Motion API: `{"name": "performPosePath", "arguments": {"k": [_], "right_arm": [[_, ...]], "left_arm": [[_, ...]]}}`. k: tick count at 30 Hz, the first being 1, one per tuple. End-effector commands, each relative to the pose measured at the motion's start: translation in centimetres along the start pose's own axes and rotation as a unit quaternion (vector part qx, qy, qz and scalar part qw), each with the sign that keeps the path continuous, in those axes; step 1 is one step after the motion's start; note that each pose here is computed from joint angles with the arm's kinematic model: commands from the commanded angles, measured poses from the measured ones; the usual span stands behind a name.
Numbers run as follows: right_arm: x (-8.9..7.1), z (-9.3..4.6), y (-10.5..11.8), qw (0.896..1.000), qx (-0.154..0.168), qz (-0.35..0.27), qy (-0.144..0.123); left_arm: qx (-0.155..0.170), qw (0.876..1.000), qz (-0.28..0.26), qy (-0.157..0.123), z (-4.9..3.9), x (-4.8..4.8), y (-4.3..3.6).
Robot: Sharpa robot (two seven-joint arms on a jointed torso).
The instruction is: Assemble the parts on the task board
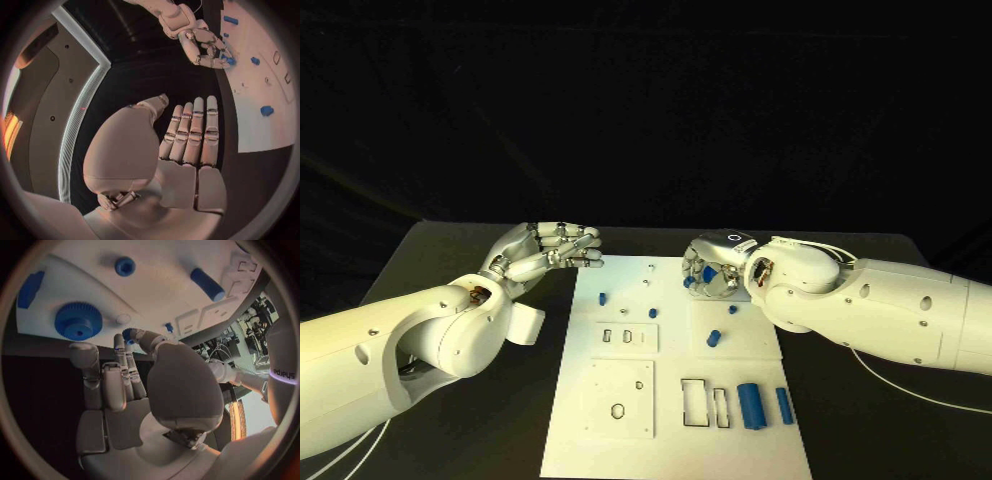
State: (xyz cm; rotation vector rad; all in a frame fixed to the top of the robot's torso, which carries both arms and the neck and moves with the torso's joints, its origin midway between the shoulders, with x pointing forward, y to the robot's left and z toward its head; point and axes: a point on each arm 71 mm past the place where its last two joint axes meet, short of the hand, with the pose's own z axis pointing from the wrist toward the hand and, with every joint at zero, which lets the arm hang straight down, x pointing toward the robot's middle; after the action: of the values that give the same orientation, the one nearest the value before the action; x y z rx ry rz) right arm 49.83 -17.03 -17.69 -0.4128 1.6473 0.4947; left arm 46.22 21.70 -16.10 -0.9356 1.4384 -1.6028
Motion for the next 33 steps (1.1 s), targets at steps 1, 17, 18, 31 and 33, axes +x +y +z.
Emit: {"name": "performPosePath", "arguments": {"k": [1,17,18,31,33], "right_arm": [[-0.8,0.3,0.6,0.999,0.008,-0.004,-0.036],[-1.5,3.5,2.0,0.997,0.007,-0.002,-0.075],[-1.4,3.7,2.0,0.997,0.007,-0.002,-0.075],[-1.0,4.7,2.6,0.997,0.003,0.004,-0.073],[-0.9,4.7,2.7,0.997,0.001,0.005,-0.072]], "left_arm": [[0.001,1.0,-0.005,0.01,0.07,0.17,-0.08],[-0.001,1.0,-0.007,0.014,0.25,0.35,0.02],[-0.001,1.0,-0.007,0.015,0.26,0.36,0.02],[-0.001,1.0,-0.008,0.017,0.21,0.47,-0.01],[-0.001,1.0,-0.008,0.017,0.21,0.48,-0.02]]}}
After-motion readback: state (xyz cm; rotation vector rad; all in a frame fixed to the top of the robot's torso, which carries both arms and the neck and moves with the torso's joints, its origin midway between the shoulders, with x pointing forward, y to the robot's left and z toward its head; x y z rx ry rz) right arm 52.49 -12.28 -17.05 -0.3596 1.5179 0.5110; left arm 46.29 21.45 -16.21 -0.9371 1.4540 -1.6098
